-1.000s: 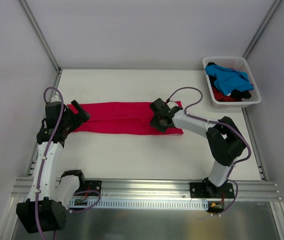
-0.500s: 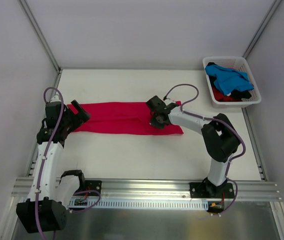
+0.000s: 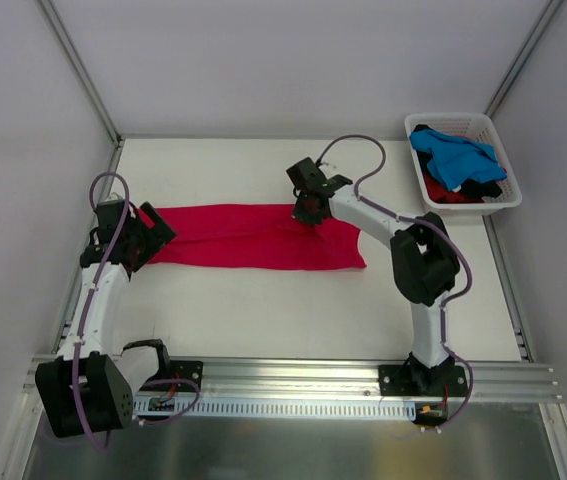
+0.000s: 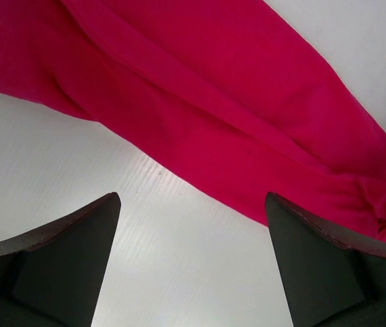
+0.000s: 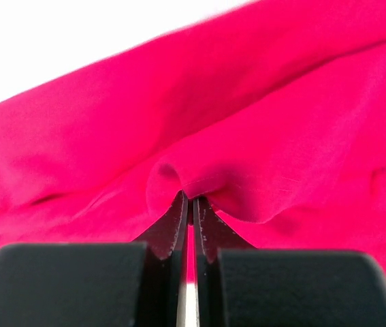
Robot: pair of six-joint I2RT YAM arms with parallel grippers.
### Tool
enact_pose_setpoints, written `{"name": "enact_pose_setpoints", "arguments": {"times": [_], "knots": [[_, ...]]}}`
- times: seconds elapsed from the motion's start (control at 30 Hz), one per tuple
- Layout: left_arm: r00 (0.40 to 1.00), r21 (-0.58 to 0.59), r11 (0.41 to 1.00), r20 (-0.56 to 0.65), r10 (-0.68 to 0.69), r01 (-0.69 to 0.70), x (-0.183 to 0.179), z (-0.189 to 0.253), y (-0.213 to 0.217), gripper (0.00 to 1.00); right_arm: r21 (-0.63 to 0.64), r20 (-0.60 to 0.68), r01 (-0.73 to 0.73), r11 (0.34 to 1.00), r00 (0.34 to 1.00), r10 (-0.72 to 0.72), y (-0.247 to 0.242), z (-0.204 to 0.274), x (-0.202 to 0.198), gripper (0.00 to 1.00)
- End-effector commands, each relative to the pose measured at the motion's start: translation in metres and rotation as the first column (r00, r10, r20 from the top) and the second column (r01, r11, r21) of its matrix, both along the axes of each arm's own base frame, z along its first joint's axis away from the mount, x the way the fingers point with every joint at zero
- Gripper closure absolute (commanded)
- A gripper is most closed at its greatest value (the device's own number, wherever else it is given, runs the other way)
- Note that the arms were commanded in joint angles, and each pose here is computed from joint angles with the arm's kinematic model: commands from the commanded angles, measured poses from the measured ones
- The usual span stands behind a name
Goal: Fold and stack the t-shirts
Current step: Fold the tshirt
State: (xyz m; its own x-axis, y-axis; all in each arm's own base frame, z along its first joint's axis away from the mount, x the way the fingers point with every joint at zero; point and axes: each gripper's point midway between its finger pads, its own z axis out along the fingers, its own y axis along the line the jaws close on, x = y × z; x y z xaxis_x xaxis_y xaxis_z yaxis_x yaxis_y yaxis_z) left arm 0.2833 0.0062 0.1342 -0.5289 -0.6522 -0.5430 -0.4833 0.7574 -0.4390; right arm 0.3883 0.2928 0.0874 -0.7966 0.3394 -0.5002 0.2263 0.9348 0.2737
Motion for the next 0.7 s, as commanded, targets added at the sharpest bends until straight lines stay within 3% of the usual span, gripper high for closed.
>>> {"name": "enact_pose_setpoints", "arguments": {"times": [0.0, 0.07, 0.33, 0.47, 0.67], "knots": [[0.999, -0.022, 1.000, 0.027, 0.019, -0.019, 0.014, 0.001, 0.004, 0.12, 0.001, -0.015, -0.050, 0.999, 0.999, 0.050, 0.001, 0.001, 0.021, 0.99], [1.000, -0.018, 1.000, 0.025, 0.015, -0.014, 0.017, -0.002, 0.004, 0.17, 0.012, -0.042, -0.061, 0.998, 0.997, 0.061, 0.000, -0.010, 0.030, 1.00], [1.000, 0.010, 1.000, -0.007, -0.001, 0.001, 0.023, -0.014, 0.009, 0.20, -0.013, -0.051, -0.149, 0.989, 0.988, 0.148, -0.005, -0.009, 0.058, 0.93], [1.000, -0.004, 1.000, -0.014, -0.021, 0.021, 0.029, -0.017, 0.006, 0.20, -0.032, -0.045, -0.233, 0.972, 0.972, 0.231, 0.000, -0.009, 0.062, 0.73], [0.998, -0.027, 0.998, -0.048, -0.050, 0.049, 0.038, -0.029, 0.003, 0.21, -0.101, 0.044, -0.350, 0.931, 0.934, 0.356, 0.002, 0.013, 0.083, 0.56]]}}
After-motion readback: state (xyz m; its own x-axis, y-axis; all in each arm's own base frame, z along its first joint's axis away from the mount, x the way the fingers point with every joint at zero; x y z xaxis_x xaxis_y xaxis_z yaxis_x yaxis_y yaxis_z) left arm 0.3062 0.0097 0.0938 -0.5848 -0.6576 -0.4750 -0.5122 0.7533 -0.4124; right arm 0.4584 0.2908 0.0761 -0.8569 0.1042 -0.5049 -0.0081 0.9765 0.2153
